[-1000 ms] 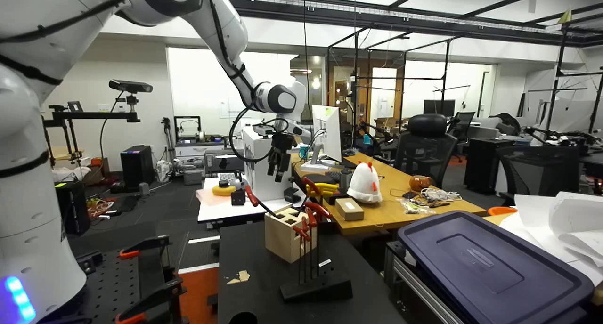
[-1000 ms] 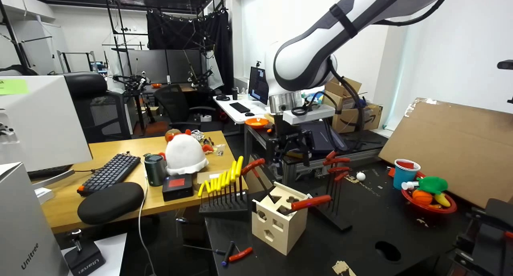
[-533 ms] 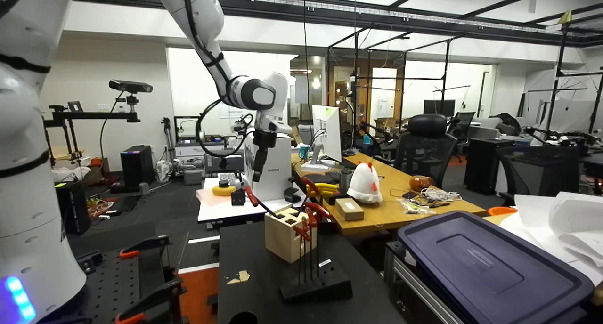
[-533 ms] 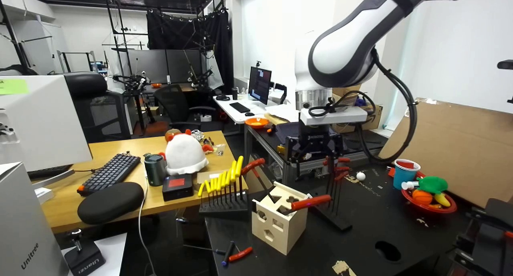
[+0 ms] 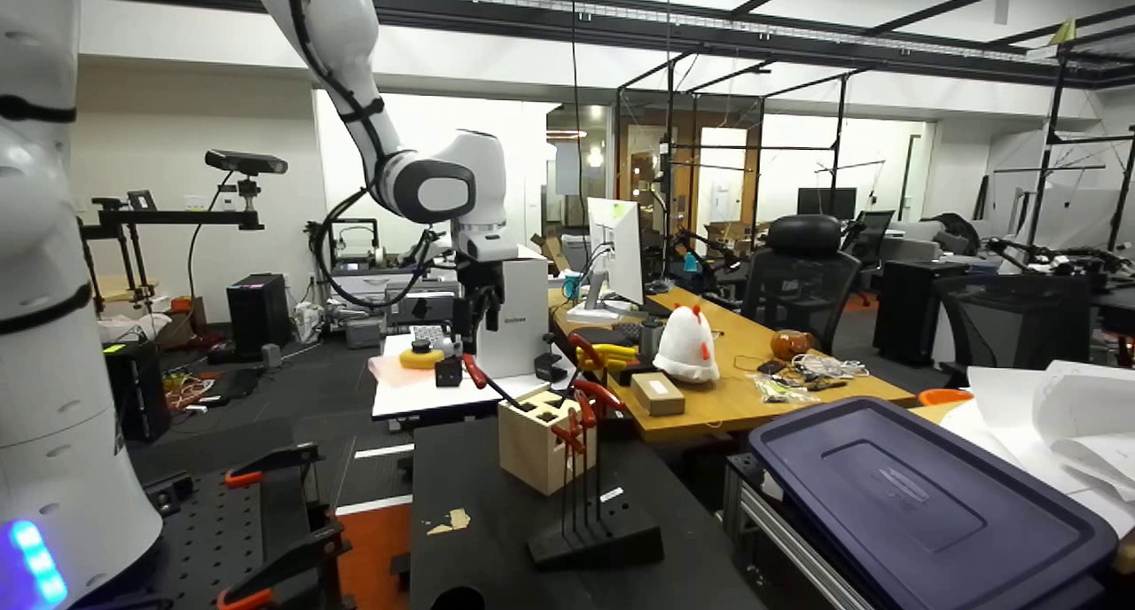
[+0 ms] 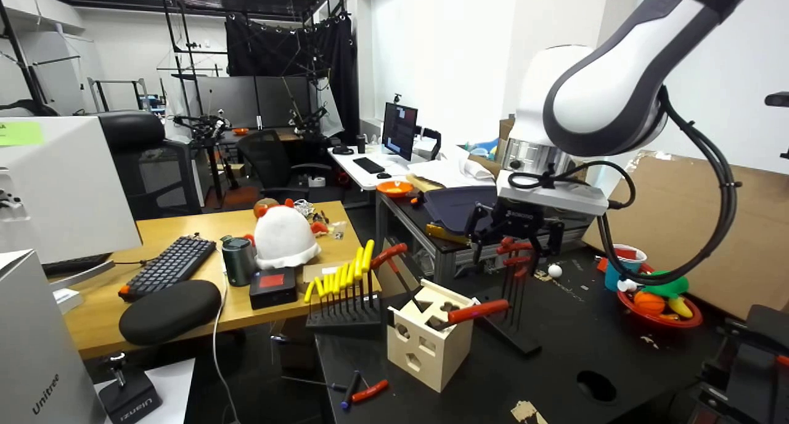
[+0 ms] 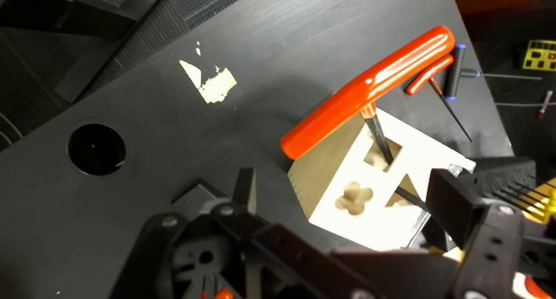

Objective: Pick up the orange object and put it on the holder.

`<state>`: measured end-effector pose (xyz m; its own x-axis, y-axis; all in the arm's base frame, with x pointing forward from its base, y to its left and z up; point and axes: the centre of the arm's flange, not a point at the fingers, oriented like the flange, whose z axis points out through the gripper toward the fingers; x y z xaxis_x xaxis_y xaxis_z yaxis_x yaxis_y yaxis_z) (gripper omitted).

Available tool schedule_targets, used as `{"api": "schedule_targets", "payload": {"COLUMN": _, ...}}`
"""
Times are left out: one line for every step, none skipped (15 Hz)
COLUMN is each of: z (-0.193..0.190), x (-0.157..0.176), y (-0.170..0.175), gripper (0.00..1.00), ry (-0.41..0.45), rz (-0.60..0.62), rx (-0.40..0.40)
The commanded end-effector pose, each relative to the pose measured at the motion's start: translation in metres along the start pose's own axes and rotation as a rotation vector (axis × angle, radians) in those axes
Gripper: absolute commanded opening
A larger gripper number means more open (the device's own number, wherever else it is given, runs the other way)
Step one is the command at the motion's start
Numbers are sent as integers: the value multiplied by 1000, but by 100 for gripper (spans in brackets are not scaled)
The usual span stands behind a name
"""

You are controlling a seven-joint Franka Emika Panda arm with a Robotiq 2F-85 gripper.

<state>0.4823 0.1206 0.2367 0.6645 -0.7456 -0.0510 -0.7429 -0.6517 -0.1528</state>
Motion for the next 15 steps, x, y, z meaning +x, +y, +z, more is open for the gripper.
{"api": "schedule_targets", "payload": {"z": 27, "x": 9, "y": -9, "gripper": 100, "ry": 60, "rz": 54, "rx": 66}}
{"api": "schedule_targets", "payload": {"z": 34, "x": 13, "y": -16, "gripper": 100, "ry": 66, "rz": 50, "rx": 77}}
{"api": "schedule_targets", "payload": {"z": 39, "x": 16, "y": -19, "gripper": 100, "ry": 74, "rz": 53, "rx": 84}}
{"api": "schedule_targets", "payload": {"z": 42, "x": 19, "y": -22, "gripper": 100, "ry": 73, "rz": 61, "rx": 86}}
{"api": "schedule_targets", "payload": {"z": 44, "x": 21, "y": -25, "gripper": 100, "ry": 69, "rz": 63, "rx": 90}}
{"api": "schedule_targets", "payload": {"z": 42, "x": 23, "y": -29, "gripper": 100, "ry": 72, "rz": 67, "rx": 70}}
{"api": "schedule_targets", "payload": {"z": 34, "x": 24, "y": -33, "gripper": 100, "ry": 90, "rz": 67, "rx": 57}}
{"api": "schedule_targets", "payload": {"z": 28, "x": 26, "y": -37, "gripper": 100, "ry": 111, "rz": 77, "rx": 46}}
{"api": "schedule_targets", "payload": {"z": 23, "x": 28, "y": -39, "gripper": 100, "ry": 126, "rz": 78, "rx": 34}}
{"api": "schedule_targets", "payload": {"z": 19, "x": 29, "y": -42, "gripper": 100, "ry": 140, "rz": 82, "rx": 15}}
{"api": "schedule_targets", "payload": {"z": 17, "x": 29, "y": -43, "gripper": 100, "ry": 140, "rz": 91, "rx": -15}}
{"api": "schedule_targets", "payload": {"z": 16, "x": 29, "y": -41, "gripper": 100, "ry": 133, "rz": 96, "rx": -42}}
{"api": "schedule_targets", "payload": {"z": 15, "x": 28, "y": -40, "gripper": 100, "ry": 129, "rz": 110, "rx": -66}}
{"api": "schedule_targets", "payload": {"z": 16, "x": 27, "y": -39, "gripper": 100, "ry": 114, "rz": 117, "rx": -83}}
{"api": "schedule_targets", "payload": {"z": 16, "x": 25, "y": -38, "gripper": 100, "ry": 100, "rz": 127, "rx": -94}}
